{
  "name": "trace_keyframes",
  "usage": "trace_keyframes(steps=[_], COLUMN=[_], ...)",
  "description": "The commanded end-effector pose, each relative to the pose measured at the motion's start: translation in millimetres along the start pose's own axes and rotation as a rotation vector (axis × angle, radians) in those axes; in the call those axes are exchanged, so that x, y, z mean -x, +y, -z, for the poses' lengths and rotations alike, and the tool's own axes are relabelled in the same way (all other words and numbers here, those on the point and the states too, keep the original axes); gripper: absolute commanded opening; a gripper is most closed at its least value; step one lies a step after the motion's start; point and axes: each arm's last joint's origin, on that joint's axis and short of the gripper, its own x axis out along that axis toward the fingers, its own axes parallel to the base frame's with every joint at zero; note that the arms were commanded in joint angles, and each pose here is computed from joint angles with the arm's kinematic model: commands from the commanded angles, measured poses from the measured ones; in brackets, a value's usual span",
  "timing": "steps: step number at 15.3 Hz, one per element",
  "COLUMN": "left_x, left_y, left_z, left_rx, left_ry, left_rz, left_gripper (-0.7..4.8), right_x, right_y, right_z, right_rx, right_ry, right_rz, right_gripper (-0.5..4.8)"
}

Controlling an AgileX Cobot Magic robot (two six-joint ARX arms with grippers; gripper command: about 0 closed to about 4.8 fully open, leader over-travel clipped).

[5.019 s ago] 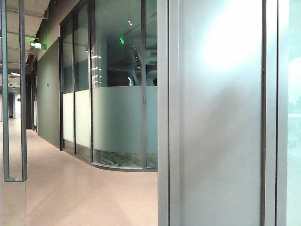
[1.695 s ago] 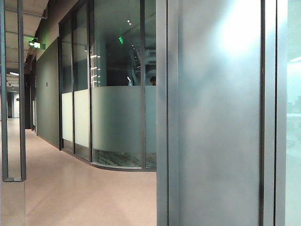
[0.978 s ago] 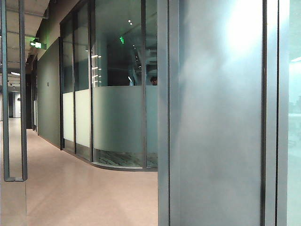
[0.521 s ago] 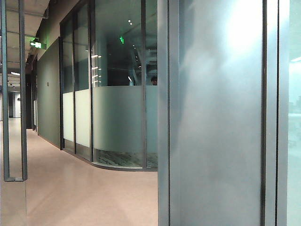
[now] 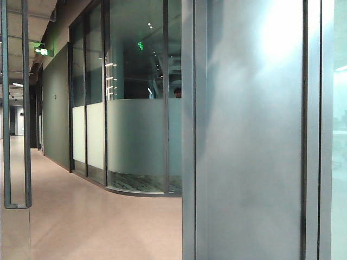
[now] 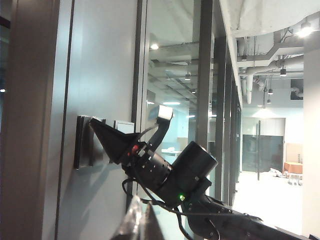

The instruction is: Raise the arm to find the leftmost switch on the wall and turn off the lights.

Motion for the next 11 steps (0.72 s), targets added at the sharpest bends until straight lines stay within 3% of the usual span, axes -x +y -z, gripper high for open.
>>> trace_keyframes(steps=[1,7,11], left_x=[0.1,2.2,3.9], left_y=[-2.4,-12.6,-20.3], left_z=[-2.5,-9.4,-14.7], left_rx=[-0.005,-0.029,-0.054], left_ry=[-0.004,-0.017,-0.034], left_rz=[0.008,0.022,0.032], left_gripper=[-0.05,-0.05,-0.05], right_x=[-0.4,-1.5,0.2], right_y=[-1.3,-4.9,8.0], right_z=[0.0,6.2,-4.5], right_rx=[0.018,0.014,-0.026], right_ry=[-0.012,-0.008,0.009], right_rz=[0.028,0.072,-0.059], right_gripper=[-0.01,-0.01,-0.01])
